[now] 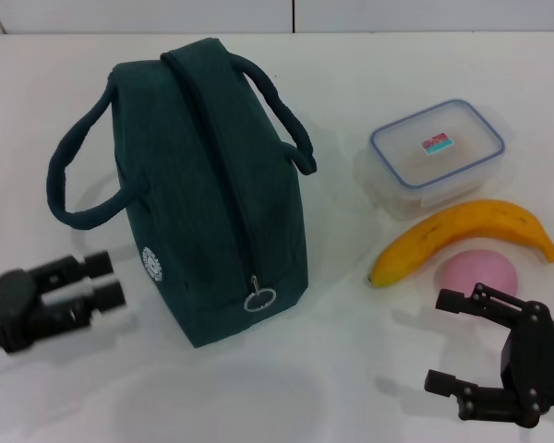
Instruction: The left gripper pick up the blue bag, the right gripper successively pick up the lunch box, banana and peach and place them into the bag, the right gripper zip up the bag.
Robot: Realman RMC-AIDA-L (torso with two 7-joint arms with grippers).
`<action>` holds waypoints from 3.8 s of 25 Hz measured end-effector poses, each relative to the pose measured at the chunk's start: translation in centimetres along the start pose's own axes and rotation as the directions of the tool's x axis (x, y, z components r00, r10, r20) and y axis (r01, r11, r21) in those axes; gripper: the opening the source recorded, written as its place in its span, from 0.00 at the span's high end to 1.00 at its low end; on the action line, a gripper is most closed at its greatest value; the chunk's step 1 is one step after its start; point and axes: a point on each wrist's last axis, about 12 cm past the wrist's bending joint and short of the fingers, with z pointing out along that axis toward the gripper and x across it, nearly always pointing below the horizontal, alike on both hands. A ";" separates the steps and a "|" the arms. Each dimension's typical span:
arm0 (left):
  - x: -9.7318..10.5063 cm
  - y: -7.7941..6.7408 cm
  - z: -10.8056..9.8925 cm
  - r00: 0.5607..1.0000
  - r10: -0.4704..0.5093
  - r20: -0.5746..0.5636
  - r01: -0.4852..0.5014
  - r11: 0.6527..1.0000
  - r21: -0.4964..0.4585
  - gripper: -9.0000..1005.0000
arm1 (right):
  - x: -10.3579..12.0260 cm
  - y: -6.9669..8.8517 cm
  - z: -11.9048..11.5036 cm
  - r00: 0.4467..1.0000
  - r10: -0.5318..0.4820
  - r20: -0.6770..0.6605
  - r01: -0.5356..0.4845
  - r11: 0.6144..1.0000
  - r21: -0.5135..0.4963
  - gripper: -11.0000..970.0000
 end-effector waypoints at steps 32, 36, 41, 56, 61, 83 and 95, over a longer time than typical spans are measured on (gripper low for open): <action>-16.1 1.6 3.2 0.874 -0.441 -0.205 0.398 0.891 -0.219 0.22 | -0.5 -0.8 0.6 1.000 -0.009 0.014 0.009 1.000 0.011 0.10; -17.3 1.1 5.5 0.842 -0.468 -0.267 0.408 0.878 -0.252 0.22 | -0.5 -0.8 0.6 1.000 -0.009 0.013 0.009 1.000 0.010 0.10; -19.1 -0.3 8.6 0.816 -0.455 -0.357 0.344 0.878 -0.332 0.22 | -0.5 -0.8 0.6 1.000 -0.012 0.012 0.011 1.000 0.009 0.10; -19.9 0.0 11.0 0.794 -0.474 -0.381 0.305 0.852 -0.425 0.22 | -0.3 -0.9 0.6 1.000 -0.018 -0.002 0.018 1.000 0.021 0.10; -19.4 0.4 11.6 0.791 -0.464 -0.399 0.269 0.849 -0.455 0.22 | -0.4 -1.0 0.7 1.000 -0.021 -0.002 0.021 1.000 0.020 0.10; -19.6 0.6 11.6 0.843 -0.344 -0.414 0.189 0.910 -0.370 0.67 | -0.2 -1.1 0.8 1.000 -0.013 -0.005 0.013 0.999 0.036 0.10; -19.7 0.4 12.0 0.835 -0.341 -0.431 0.182 0.911 -0.370 0.94 | -0.3 -1.2 0.7 1.000 -0.009 0.013 0.008 0.998 0.058 0.10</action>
